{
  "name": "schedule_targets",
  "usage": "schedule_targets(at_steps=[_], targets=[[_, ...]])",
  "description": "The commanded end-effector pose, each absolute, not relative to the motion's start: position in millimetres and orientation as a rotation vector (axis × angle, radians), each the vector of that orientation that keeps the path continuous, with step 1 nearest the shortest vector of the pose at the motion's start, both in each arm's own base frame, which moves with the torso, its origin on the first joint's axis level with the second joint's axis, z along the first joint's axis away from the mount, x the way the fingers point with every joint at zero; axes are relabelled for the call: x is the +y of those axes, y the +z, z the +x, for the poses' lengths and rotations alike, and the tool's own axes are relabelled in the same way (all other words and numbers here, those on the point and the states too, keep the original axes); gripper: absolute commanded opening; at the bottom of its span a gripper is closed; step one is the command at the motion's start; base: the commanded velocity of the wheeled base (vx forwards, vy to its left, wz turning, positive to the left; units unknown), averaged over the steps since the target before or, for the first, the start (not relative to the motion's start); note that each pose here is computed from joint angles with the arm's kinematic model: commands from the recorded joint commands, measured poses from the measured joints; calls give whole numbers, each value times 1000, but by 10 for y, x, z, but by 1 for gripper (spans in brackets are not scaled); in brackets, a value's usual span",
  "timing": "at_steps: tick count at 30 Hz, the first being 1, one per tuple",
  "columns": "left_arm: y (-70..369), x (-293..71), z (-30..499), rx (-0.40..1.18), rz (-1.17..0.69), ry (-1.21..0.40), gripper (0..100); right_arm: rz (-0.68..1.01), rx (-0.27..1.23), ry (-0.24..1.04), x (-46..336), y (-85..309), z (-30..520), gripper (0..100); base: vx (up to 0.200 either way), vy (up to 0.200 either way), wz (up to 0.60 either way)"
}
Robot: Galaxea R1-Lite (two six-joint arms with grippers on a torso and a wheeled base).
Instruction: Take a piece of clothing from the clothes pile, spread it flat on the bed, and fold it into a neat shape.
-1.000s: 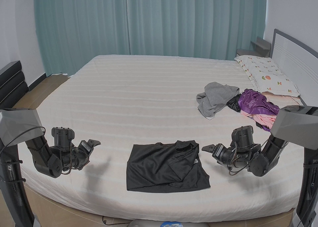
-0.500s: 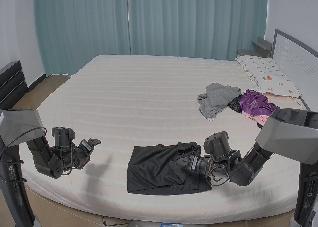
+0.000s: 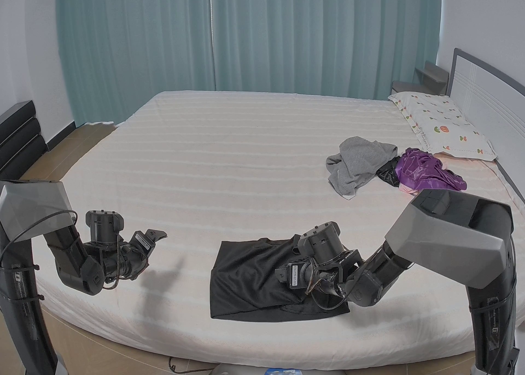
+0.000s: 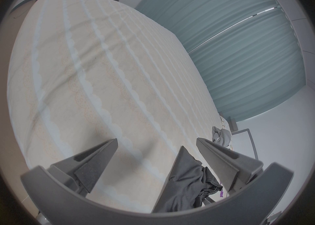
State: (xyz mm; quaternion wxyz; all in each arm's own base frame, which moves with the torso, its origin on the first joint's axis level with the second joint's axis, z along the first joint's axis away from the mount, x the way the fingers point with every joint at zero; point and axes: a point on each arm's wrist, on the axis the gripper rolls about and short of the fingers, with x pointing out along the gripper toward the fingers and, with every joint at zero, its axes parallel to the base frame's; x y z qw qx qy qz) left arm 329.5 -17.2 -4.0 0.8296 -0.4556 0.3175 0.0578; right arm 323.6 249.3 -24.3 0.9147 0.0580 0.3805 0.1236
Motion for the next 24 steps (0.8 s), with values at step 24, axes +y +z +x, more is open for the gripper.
schedule_targets(at_steps=[24], targets=[[-45, -173, 3295, 675, -965, 123, 100, 145, 895, 62, 1561, -22, 3013, 100, 0, 0, 0]])
